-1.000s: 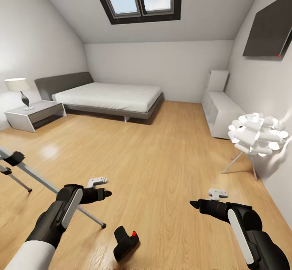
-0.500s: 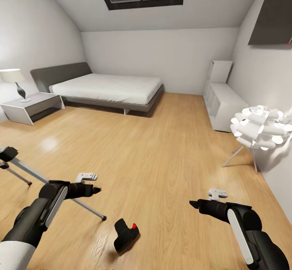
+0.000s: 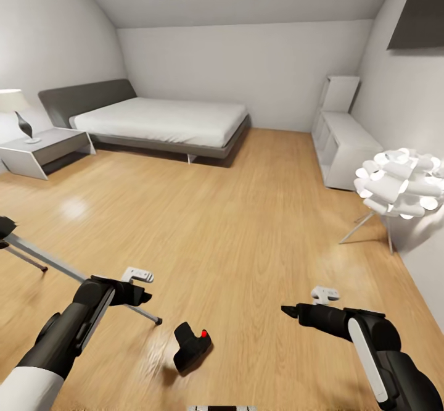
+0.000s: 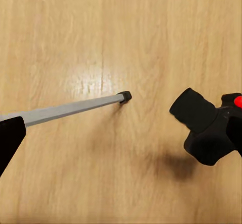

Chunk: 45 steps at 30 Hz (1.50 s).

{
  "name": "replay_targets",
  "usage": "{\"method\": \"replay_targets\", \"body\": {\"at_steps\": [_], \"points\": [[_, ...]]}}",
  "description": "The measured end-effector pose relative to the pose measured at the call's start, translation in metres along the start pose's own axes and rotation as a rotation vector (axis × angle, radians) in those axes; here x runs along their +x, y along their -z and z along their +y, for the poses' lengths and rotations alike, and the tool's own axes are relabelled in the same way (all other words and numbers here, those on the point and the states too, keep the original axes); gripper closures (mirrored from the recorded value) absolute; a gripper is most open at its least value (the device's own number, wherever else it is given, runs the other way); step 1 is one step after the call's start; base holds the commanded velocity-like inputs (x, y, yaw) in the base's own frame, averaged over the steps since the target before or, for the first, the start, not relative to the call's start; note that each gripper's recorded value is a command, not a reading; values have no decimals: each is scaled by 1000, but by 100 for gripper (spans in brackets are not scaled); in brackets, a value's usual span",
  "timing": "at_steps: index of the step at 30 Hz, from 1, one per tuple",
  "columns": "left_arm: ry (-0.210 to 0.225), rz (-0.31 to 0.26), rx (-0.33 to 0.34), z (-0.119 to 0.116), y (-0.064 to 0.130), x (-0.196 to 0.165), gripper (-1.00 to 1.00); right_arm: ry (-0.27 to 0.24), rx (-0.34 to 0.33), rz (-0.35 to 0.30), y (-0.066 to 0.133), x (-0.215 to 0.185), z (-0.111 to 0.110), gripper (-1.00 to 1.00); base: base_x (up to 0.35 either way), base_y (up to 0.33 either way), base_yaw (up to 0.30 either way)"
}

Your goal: Attach the digital camera to the camera tripod in the bedroom.

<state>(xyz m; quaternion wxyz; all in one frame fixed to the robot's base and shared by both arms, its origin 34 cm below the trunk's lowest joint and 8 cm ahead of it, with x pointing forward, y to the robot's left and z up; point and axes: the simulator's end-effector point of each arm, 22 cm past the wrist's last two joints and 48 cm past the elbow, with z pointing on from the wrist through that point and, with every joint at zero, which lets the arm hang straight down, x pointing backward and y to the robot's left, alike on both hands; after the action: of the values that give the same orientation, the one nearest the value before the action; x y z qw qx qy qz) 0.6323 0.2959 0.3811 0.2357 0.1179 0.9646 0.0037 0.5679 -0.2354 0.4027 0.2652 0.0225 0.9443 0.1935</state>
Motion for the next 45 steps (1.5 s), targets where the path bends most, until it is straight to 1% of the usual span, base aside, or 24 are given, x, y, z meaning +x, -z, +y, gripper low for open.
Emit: {"method": "replay_targets", "body": {"at_steps": [7, 10, 17, 18, 23, 29, 45], "points": [[1, 33, 10, -5, -15, 12, -100, -18, -82, 44, -8, 13, 13, -100, 0, 0, 0], [2, 45, 15, -7, -20, 17, -100, -25, -129, 56, -11, 17, 22, -100, 0, 0, 0], [4, 72, 23, -10, -32, 27, -100, -39, -302, 81, -10, 24, 53, -100, 0, 0, 0], [4, 76, 25, -11, -34, 29, -100, -39, -347, 86, -7, 25, 58, -100, 0, 0, 0], [5, 95, 30, -12, -43, 37, -100, -41, -422, 108, -2, 30, 62, -100, 0, 0, 0], [5, 112, 36, -14, -52, 44, -100, -50, -462, 132, -2, 36, 62, -100, 0, 0, 0], [7, 173, 50, -19, -77, 71, -100, -87, -455, 188, -22, 58, 50, -100, 0, 0, 0]]}}
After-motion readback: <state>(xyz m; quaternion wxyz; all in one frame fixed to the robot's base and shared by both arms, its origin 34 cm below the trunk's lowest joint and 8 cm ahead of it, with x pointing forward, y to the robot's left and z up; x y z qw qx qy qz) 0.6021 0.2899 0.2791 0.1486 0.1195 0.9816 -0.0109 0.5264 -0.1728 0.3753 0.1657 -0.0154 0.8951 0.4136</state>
